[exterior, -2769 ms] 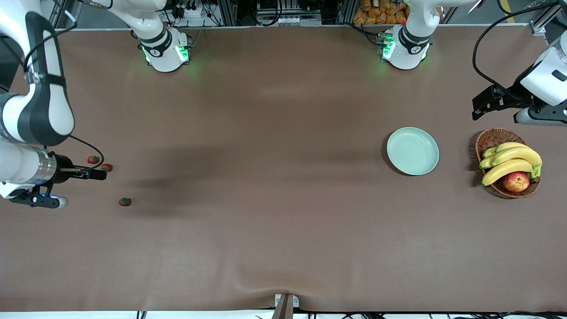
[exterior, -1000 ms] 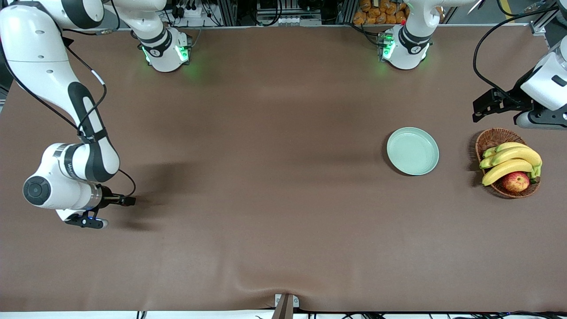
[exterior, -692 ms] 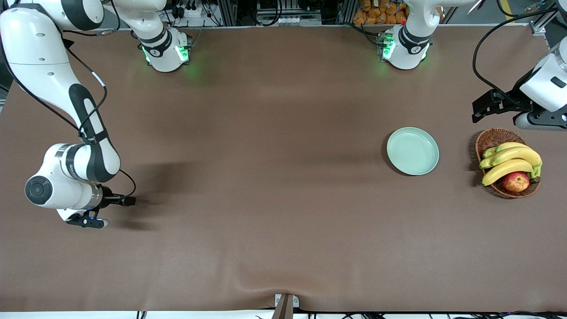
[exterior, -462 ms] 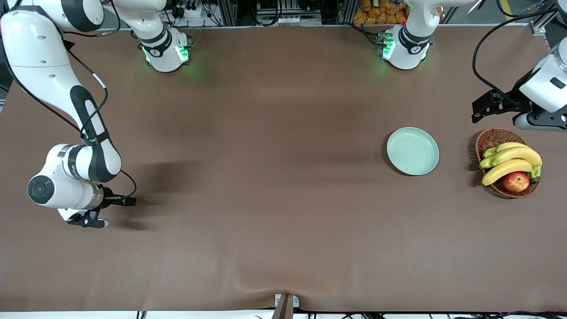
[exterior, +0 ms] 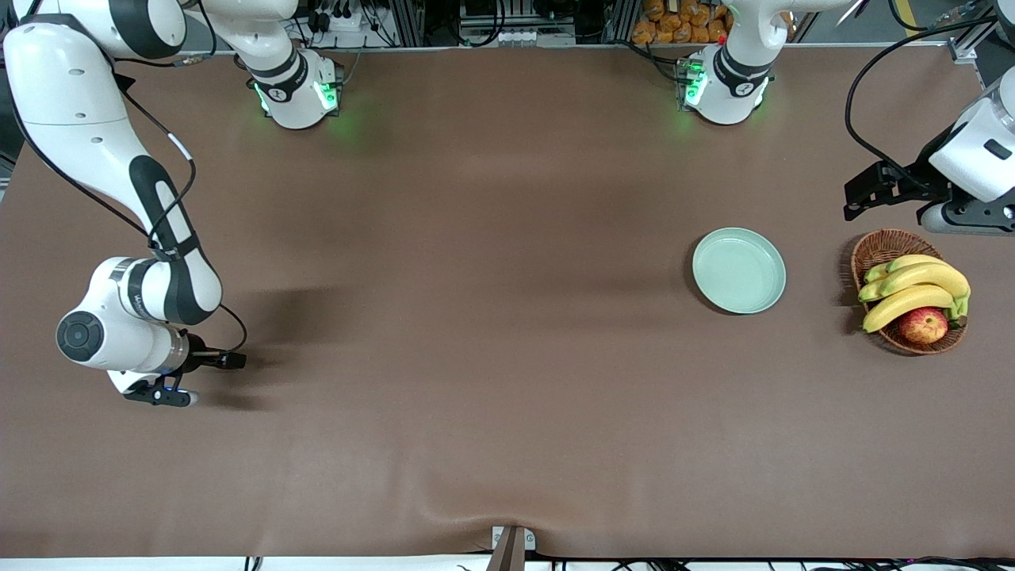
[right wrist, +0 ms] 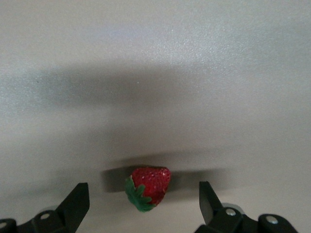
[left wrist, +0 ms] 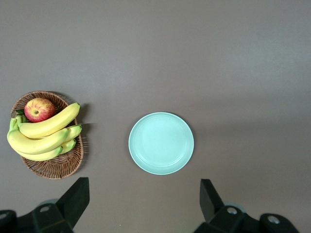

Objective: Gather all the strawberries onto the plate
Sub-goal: 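Lower the right gripper and close it on one red strawberry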

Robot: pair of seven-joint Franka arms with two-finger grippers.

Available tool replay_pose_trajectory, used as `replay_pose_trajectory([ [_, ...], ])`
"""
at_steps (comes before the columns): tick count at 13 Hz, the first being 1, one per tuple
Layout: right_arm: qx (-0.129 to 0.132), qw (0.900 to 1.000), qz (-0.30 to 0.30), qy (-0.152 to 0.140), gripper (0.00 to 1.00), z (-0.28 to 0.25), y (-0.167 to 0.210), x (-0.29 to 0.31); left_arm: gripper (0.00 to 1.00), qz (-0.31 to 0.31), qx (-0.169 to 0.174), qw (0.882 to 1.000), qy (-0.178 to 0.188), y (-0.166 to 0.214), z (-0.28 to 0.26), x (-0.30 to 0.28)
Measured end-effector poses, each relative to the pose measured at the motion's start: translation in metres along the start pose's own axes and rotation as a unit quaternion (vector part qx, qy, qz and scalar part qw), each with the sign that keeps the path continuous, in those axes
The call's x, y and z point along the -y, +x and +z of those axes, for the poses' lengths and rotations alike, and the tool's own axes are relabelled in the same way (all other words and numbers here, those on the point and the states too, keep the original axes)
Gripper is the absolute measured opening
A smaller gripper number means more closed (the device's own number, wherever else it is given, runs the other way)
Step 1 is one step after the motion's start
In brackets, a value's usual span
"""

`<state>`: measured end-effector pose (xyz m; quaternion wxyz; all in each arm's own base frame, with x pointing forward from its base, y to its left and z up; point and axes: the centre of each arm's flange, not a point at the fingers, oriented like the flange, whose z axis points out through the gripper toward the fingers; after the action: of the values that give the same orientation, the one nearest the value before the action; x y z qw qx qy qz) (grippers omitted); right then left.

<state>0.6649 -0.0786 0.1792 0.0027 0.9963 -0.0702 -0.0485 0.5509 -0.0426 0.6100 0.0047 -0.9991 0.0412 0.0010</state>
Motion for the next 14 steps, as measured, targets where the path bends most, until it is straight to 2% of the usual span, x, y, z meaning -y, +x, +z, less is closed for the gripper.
replay_pose_trajectory([
  [1, 0.0, 1.0, 0.001, 0.0, 1.0, 0.0, 0.0001, -0.0014, 1.0, 0.0, 0.001, 1.0, 0.0, 0.0006, 0.0012, 0.0],
  [2, 0.0, 1.0, 0.003, 0.0, 0.91, 0.0001, 0.0001, -0.0036, 1.0, 0.0, 0.002, 1.0, 0.0, 0.0011, 0.0021, 0.0],
  [6, 0.002, 1.0, 0.007, 0.001, 0.44, 0.0019, -0.001, -0.0094, 1.0, 0.0, 0.003, 1.0, 0.0, 0.0015, 0.0029, 0.0],
  [7, 0.002, 1.0, 0.008, 0.001, 0.35, 0.001, -0.0011, -0.0101, 1.0, 0.0, 0.003, 1.0, 0.0, 0.0015, 0.0029, 0.0],
  [14, 0.006, 1.0, 0.002, 0.003, 0.35, -0.0035, 0.0003, -0.0022, 1.0, 0.0, 0.003, 1.0, 0.0, 0.0015, 0.003, 0.0],
])
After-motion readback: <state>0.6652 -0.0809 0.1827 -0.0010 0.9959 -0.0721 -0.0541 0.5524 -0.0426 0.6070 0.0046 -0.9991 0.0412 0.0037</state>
